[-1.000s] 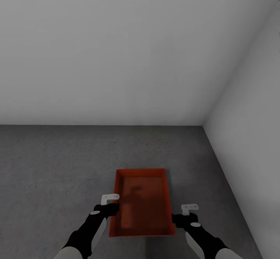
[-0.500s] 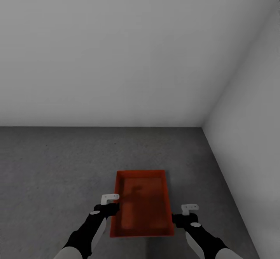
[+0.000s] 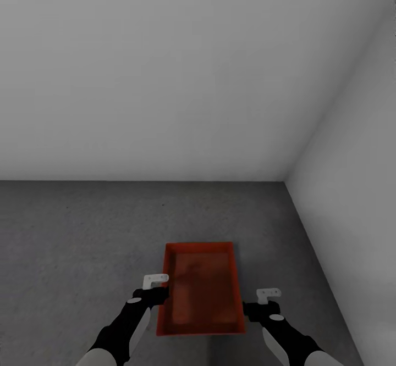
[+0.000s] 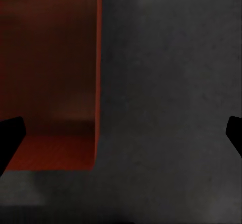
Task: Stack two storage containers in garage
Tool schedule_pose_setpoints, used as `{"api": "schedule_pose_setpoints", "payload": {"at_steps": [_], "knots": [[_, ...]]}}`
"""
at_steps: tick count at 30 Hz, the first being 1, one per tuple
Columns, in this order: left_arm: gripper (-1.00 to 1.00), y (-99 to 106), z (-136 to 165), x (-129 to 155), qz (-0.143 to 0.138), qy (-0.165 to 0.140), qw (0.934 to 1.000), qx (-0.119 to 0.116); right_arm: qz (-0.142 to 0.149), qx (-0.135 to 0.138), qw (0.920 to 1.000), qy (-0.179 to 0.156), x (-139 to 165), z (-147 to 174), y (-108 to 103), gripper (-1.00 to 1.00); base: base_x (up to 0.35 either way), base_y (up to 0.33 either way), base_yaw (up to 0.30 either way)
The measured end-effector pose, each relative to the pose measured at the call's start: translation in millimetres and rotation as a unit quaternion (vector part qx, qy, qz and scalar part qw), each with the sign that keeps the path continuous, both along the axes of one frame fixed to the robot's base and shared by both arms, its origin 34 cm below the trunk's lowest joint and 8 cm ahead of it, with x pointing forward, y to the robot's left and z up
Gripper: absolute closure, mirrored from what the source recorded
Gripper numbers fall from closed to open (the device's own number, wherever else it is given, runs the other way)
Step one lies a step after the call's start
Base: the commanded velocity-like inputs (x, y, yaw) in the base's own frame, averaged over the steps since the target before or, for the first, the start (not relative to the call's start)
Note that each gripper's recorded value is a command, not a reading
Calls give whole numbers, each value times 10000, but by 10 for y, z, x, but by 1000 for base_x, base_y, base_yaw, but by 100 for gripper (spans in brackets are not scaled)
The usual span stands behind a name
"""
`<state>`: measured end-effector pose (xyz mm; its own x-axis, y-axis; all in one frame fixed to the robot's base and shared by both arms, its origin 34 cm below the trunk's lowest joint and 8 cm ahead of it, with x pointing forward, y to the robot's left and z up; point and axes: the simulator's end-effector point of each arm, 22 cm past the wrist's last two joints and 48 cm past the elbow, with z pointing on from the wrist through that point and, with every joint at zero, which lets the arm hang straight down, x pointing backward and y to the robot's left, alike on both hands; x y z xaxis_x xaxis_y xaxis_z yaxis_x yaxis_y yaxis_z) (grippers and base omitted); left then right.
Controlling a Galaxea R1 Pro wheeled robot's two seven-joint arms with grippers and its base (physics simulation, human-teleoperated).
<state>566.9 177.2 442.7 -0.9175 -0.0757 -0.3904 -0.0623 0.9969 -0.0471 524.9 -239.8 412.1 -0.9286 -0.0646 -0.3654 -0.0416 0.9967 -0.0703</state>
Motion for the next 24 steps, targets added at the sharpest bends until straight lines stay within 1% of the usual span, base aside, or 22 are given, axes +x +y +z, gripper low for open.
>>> {"api": "schedule_pose_setpoints", "payload": {"at_steps": [21,24], "knots": [[-100,1,357,14,3,0,10000,0,-7,1,10000,-5,17,358,-2,-100,0,0,0],[-100,-2,406,16,43,2,10000,-25,10,-3,10000,0,15,406,2,-100,0,0,0]]}}
